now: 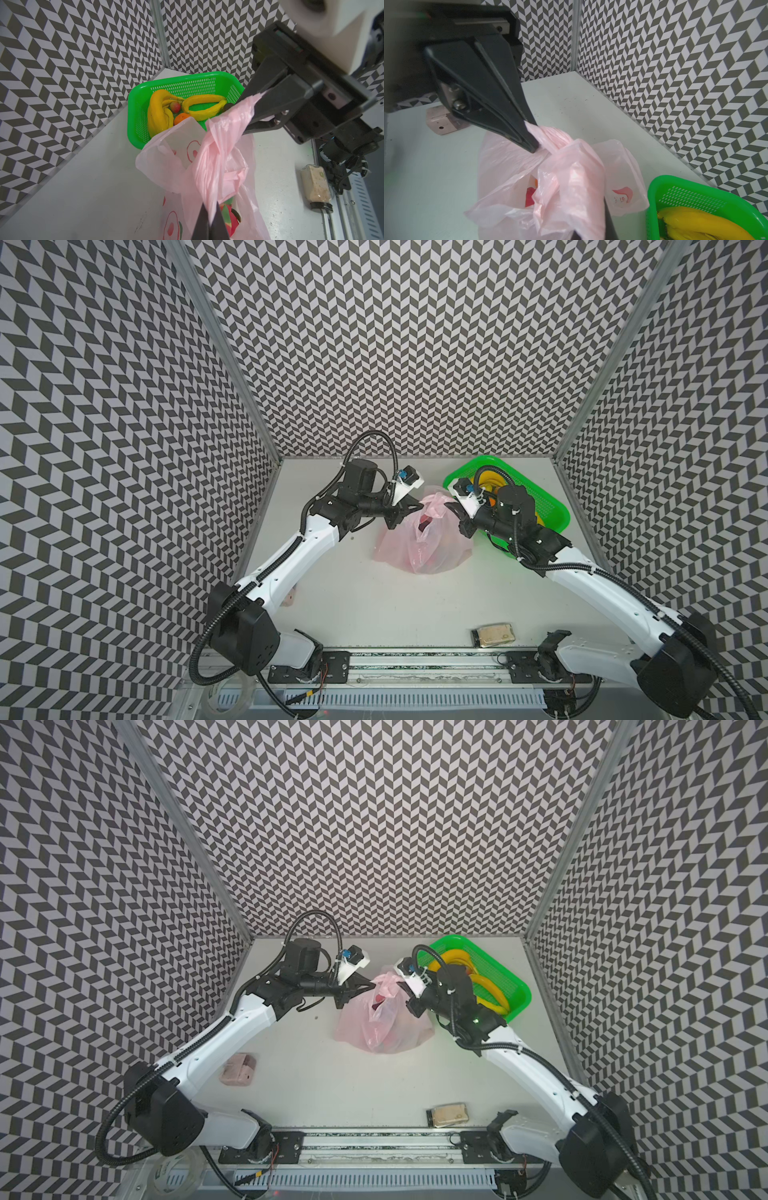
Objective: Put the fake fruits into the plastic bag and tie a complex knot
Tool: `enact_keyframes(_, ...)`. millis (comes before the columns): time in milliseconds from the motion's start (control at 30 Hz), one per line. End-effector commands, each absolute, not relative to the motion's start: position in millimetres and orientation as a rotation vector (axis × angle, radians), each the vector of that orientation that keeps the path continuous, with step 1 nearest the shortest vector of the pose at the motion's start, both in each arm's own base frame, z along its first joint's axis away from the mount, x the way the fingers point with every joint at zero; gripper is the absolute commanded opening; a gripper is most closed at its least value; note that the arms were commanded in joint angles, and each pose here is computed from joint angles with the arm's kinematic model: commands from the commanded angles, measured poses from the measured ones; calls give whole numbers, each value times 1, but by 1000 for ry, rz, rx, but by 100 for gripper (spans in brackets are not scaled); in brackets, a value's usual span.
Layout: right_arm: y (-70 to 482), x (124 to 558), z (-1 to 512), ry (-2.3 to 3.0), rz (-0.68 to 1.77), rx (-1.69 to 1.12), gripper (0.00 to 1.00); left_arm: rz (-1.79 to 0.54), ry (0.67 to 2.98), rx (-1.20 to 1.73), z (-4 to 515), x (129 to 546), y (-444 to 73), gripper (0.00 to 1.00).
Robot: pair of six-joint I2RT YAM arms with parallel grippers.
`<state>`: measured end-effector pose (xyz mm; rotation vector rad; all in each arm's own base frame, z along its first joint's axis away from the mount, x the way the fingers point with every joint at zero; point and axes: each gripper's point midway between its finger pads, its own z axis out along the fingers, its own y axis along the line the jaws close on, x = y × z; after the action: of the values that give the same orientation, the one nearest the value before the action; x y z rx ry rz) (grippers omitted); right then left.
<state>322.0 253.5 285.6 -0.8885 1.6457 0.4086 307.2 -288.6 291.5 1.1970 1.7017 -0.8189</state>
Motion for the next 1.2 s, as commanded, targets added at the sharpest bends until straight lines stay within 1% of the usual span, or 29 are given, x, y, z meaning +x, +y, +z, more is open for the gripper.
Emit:
enact_keyframes(0,245,330,320,1525,351,-749,0,-910,1651,1154,316,300,-288,0)
enact_keyframes(133,256,321,318,1489,427,-770,0,-937,1644,1153,316,296,-289,0)
enact_keyframes(167,258,320,317,1484,441,-774,0,-944,1636,1162,316,294,-289,2)
enact_keyframes(200,259,318,317,1477,460,-772,0,-942,1634,1164,315,293,-289,7)
enact_keyframes(233,261,316,318,1464,480,-777,0,-932,1631,1165,314,293,-288,17)
enact_keyframes(367,263,311,324,1449,486,-800,0,-797,1636,1170,311,303,-279,47)
enact_keyframes(467,263,309,324,1452,487,-815,0,-714,1592,1191,316,308,-276,61)
enact_keyframes(600,267,307,324,1446,518,-831,0,-684,1504,1238,326,309,-281,72)
enact_keyframes(733,269,305,324,1445,531,-844,0,-666,1471,1302,318,311,-286,78)
enact_keyframes(867,270,303,324,1445,537,-853,0,-664,1449,1356,307,314,-291,79)
enact_keyframes(1033,271,301,325,1440,548,-863,0,-688,1440,1381,302,317,-302,76)
enact_keyframes(1167,273,298,327,1428,565,-869,0,-705,1447,1398,295,319,-308,70)
